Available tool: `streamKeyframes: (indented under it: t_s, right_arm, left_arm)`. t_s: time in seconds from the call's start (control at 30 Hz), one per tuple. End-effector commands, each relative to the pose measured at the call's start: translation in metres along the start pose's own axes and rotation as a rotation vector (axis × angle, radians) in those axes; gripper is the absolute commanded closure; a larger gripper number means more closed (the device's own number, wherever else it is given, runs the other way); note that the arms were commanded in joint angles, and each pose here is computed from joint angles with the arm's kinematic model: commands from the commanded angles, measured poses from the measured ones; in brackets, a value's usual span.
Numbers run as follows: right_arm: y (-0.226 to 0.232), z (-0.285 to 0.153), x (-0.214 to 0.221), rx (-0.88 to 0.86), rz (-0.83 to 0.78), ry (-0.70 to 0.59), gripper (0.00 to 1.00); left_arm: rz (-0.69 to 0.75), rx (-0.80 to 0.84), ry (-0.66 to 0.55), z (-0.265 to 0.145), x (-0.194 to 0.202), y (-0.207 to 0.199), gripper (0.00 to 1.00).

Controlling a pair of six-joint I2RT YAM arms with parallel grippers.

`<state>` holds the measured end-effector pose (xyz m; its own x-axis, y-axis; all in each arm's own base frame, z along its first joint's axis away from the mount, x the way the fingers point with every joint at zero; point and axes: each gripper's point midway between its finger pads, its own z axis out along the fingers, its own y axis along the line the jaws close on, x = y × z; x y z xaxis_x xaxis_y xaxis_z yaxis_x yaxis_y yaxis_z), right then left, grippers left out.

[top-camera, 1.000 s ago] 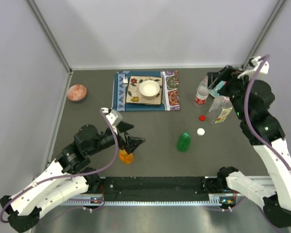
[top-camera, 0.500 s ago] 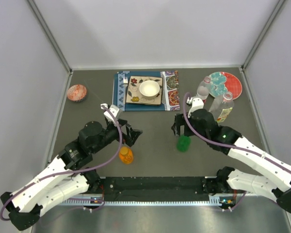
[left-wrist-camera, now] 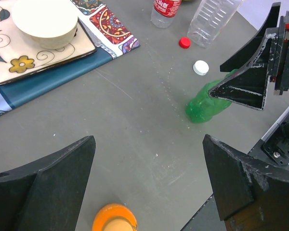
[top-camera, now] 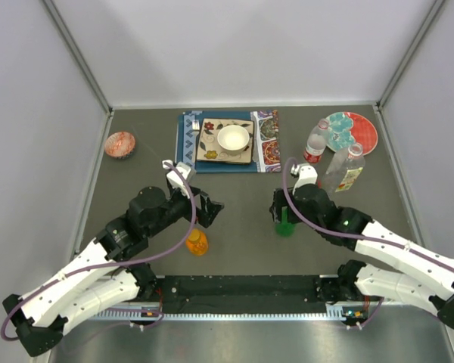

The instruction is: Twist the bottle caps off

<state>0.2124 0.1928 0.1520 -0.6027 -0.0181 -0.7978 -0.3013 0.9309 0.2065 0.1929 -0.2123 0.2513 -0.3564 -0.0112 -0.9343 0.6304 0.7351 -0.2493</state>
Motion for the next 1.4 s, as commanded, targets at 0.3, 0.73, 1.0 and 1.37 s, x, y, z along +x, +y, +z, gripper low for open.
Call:
streamKeyframes:
  t_s: [0.3,0.73,1.0,1.37]
  right_arm:
    - [0.0,-0.004,-0.005,0.011,0.047,-0.055,0.36]
    - [-0.006,-0.009,-0.002,0.022,0.057,-0.054,0.66]
    - [0.051,-0.044,-0.077,-0.192,0.067,-0.137,0.95]
    - [0.162,-0.072,-0.136,-0.602,0.078,-0.002,1.0]
  left_arm:
    - [-0.016,0.026,-0.031,0.002,-0.005,-0.005,0.01]
    - [-0.02,0.034,-0.021,0.003,0.0,-0.006,0.01]
    - [-0.043,-0.055,-0.109,-0.002,-0.03,0.006,0.01]
    - [-0.154,0.216,-0.178,-0.015,-0.083,-0.01,0.01]
